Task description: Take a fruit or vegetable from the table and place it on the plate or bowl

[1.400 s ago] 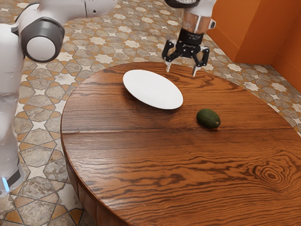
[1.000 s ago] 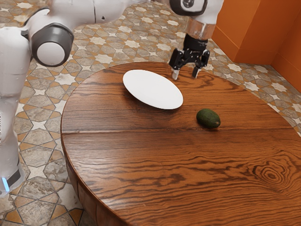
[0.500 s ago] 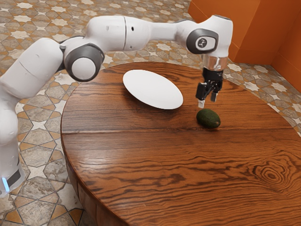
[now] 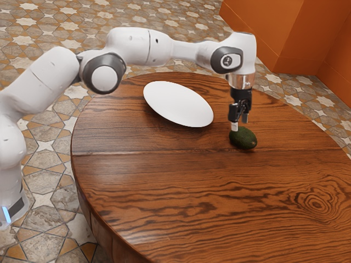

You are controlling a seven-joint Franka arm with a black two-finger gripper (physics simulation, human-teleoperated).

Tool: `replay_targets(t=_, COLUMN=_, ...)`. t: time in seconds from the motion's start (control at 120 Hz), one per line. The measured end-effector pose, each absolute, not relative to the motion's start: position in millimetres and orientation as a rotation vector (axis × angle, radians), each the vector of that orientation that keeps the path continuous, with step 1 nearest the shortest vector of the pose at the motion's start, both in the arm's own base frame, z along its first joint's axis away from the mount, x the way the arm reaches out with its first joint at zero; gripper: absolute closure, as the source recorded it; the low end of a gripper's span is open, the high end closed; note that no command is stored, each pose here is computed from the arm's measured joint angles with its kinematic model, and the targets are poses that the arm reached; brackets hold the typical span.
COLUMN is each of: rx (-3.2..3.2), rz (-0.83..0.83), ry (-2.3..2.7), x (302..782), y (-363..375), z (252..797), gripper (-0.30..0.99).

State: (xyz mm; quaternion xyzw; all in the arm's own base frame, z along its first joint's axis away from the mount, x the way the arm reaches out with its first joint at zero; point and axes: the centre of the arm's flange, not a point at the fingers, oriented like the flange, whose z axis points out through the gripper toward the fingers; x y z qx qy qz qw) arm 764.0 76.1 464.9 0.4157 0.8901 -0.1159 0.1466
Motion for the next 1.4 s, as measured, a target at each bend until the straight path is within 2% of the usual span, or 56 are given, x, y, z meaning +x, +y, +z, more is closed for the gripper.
replay_targets(t=0.433, rx=1.124, rz=-0.270, ry=2.493, x=786.0, y=86.2, z=429.0, gripper=0.00)
replay_targets(t=0.858, rx=1.147, rz=-0.024, ry=2.404, x=808.6, y=76.8, z=403.9, gripper=0.00)
replay_targets(t=0.917, rx=1.143, rz=-0.009, ry=2.396, x=809.7, y=78.4, z=403.5, gripper=0.04)
replay_targets(t=1.025, rx=1.138, rz=0.012, ry=2.385, x=810.6, y=81.6, z=404.9, gripper=0.20)
replay_targets(t=1.2, rx=1.141, rz=0.050, ry=2.376, x=810.2, y=85.2, z=411.6, gripper=0.28)
replay_targets(t=1.283, rx=1.197, rz=0.146, ry=2.415, x=788.4, y=78.3, z=440.2, gripper=0.32)
replay_targets(t=1.4, rx=1.168, rz=0.221, ry=2.492, x=724.2, y=98.5, z=496.4, gripper=0.32)
